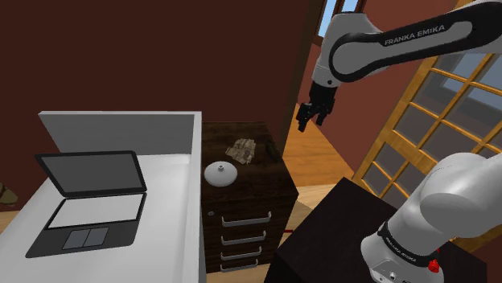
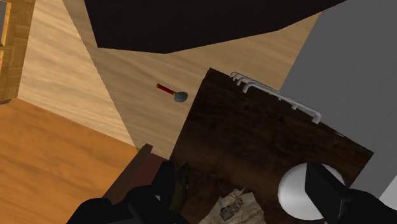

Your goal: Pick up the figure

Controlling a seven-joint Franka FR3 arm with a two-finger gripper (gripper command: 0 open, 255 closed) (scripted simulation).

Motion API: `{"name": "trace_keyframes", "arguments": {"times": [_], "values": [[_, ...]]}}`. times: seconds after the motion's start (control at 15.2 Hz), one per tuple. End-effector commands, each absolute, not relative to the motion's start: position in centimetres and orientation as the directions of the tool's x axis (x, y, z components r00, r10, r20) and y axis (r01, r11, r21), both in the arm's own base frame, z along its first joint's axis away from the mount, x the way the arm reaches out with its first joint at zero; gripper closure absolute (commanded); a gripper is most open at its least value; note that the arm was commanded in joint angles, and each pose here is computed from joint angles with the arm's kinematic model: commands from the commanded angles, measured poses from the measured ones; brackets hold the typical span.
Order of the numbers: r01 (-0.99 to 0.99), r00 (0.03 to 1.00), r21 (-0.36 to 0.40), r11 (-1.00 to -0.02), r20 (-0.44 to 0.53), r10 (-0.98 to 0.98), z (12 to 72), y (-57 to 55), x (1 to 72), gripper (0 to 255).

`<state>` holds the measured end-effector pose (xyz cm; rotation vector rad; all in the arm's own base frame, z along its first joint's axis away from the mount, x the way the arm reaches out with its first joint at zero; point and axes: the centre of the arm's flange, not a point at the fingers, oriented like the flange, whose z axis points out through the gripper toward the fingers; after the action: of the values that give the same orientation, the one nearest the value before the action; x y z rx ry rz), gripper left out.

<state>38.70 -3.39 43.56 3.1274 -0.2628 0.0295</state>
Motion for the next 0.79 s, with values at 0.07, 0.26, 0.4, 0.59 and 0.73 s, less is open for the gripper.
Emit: {"name": "trace_keyframes", "arguments": {"times": [0.07, 0.26, 0.4, 0.59, 0.73], "values": [[-0.178, 0.983, 0.012, -0.984, 0.041, -0.177, 40.4, -4.2, 40.4, 0], [-0.19, 0.98, 0.022, -0.982, 0.059, -0.188, 37.3, -5.3, 42.4, 0], [-0.197, 0.978, 0.029, -0.98, 0.071, -0.195, 35.3, -6.0, 43.7, 0], [-0.209, 0.975, 0.039, -0.977, 0.09, -0.205, 32.4, -7.1, 45.8, 0], [-0.217, 0.972, 0.046, -0.975, 0.102, -0.212, 30.4, -7.9, 47.2, 0]]}}
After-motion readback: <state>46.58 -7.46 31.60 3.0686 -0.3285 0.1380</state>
